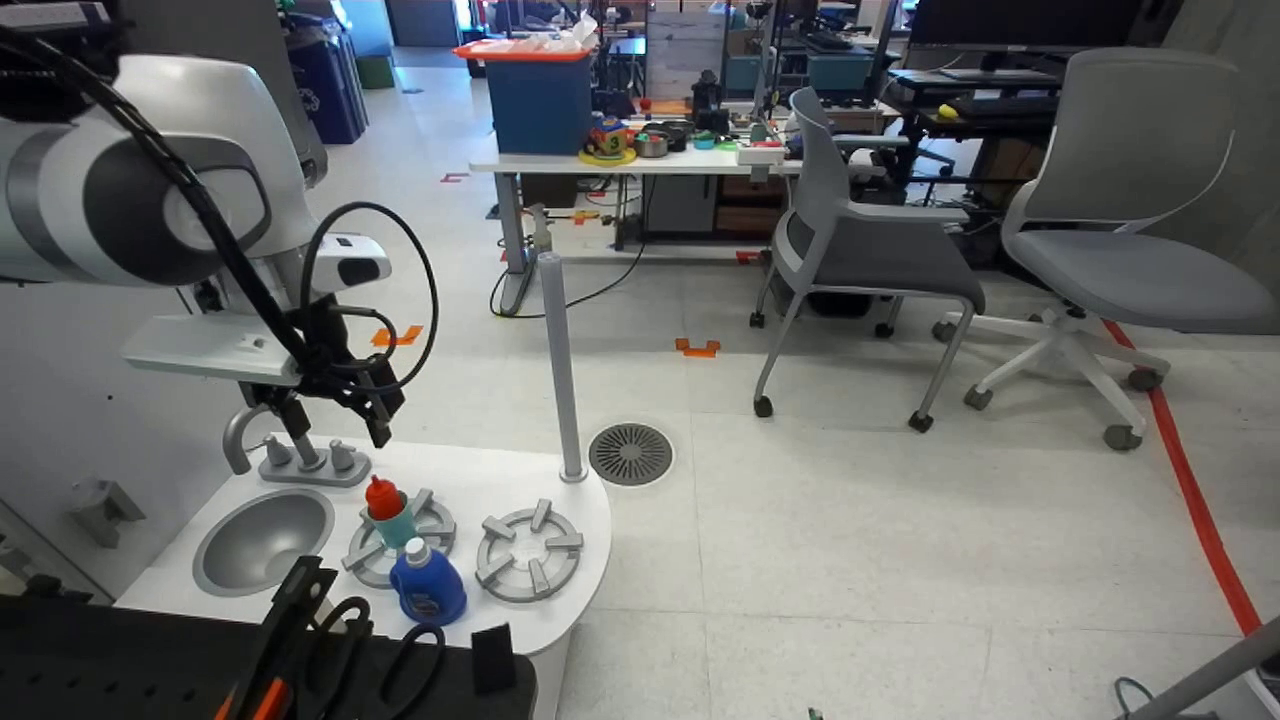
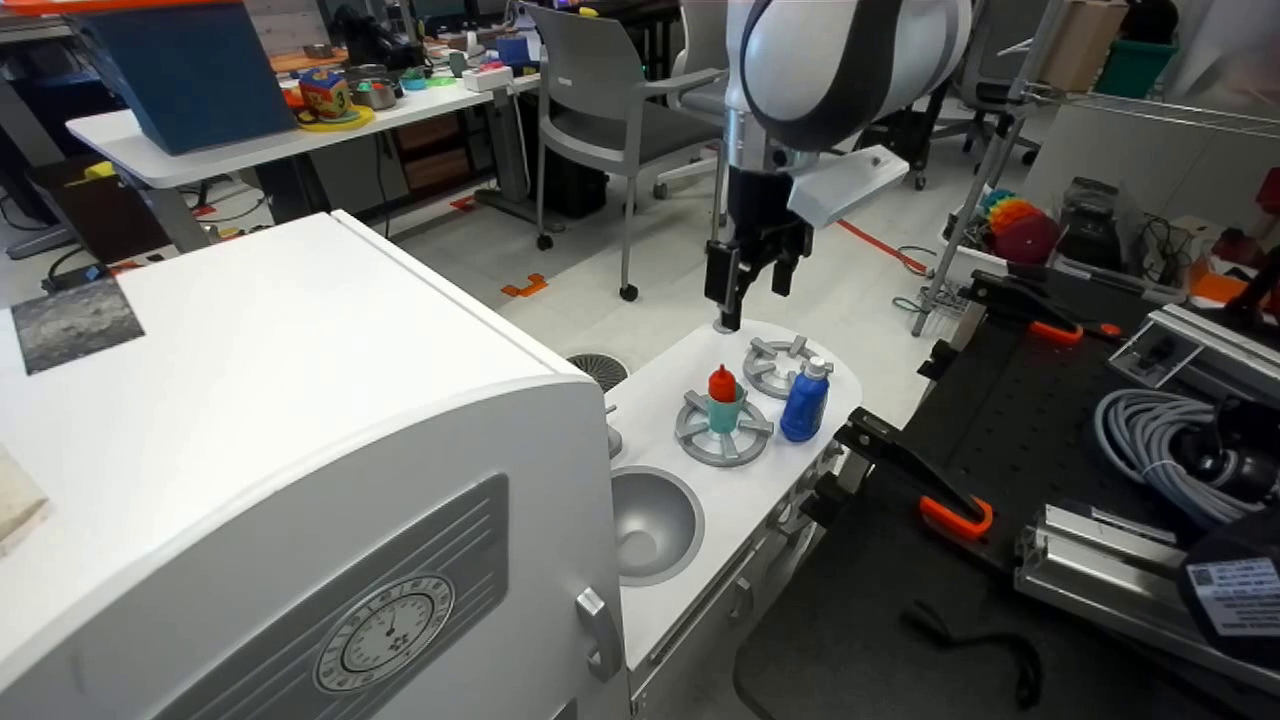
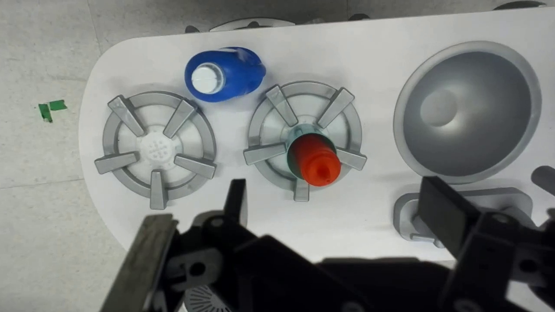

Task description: Remove the ketchup bottle out of the blue cup

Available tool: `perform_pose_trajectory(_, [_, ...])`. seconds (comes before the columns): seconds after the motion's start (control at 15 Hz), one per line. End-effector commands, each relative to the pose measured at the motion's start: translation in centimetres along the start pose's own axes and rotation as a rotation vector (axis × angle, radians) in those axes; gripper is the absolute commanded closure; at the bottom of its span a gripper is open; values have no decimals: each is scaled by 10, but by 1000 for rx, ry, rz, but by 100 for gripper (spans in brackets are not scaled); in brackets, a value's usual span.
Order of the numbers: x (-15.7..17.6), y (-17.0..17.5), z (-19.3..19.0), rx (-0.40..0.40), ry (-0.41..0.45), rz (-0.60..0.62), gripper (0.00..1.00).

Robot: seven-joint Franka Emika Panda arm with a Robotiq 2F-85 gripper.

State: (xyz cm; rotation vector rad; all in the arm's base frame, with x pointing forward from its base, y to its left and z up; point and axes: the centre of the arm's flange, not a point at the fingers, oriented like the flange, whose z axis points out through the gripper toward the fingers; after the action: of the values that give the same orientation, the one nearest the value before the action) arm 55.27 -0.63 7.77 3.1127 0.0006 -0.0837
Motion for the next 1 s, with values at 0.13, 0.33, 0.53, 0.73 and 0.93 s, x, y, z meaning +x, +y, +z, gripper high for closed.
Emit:
perform_pose_trajectory(0.13, [38, -2, 52, -34, -11, 6, 0])
perform_pose_trajectory(0.33, [38, -12, 73, -41, -23, -17, 0])
perform_pose_trajectory(0.53, [43, -18, 91, -54, -30, -22, 0])
perform_pose_trajectory(0.73, [47, -21, 108, -78, -32, -23, 0])
perform_pose_trajectory(0.93, [48, -20, 119, -103, -34, -27, 26])
